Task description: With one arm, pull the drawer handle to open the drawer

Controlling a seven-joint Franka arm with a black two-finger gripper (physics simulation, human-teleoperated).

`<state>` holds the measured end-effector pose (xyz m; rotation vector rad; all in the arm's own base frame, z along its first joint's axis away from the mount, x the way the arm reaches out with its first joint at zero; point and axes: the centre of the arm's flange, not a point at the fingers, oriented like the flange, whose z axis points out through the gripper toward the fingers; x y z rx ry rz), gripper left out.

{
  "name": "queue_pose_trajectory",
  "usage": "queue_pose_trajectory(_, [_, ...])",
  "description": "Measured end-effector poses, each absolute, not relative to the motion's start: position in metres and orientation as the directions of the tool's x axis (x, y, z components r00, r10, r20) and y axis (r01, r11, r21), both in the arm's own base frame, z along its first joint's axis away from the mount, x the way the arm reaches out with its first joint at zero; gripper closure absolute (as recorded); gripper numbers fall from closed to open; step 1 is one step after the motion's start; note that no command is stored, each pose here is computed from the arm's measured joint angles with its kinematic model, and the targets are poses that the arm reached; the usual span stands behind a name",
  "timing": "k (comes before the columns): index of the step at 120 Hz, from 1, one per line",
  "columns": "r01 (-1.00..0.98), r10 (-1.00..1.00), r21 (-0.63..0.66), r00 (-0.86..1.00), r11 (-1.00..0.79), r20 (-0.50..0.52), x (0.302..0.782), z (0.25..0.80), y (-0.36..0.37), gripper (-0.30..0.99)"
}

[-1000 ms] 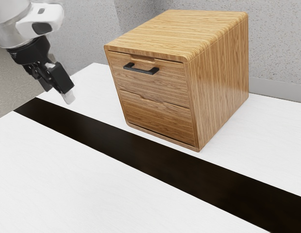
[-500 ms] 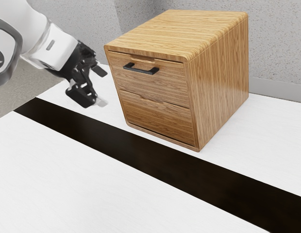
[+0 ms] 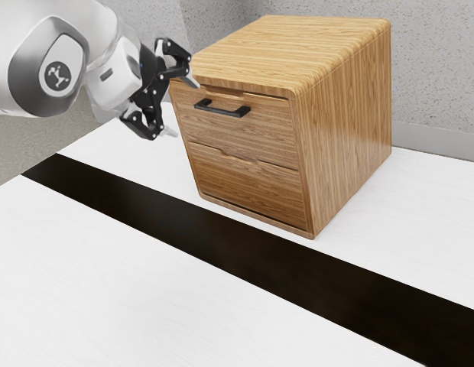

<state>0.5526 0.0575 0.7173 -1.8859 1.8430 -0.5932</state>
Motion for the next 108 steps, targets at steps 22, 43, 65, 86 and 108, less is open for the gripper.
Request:
queue_pose_trajectory(22, [-0.786, -0.998, -0.614, -0.06, 0.069, -0.036, 0.566, 0.712, 0.045, 0.02])
queue_pose_trajectory(43, [-0.766, -0.995, -0.635, -0.082, 0.101, -0.059, 0.57, 0.712, 0.053, 0.17])
queue_pose_trajectory(65, [-0.751, -0.993, -0.652, -0.115, 0.109, -0.034, 0.578, 0.711, 0.05, 0.3])
queue_pose_trajectory(86, [-0.741, -0.991, -0.664, -0.137, 0.1, 0.003, 0.596, 0.703, 0.048, 0.37])
queue_pose_trajectory(108, [-0.741, -0.989, -0.664, -0.146, 0.104, 0.007, 0.616, 0.694, 0.054, 0.39])
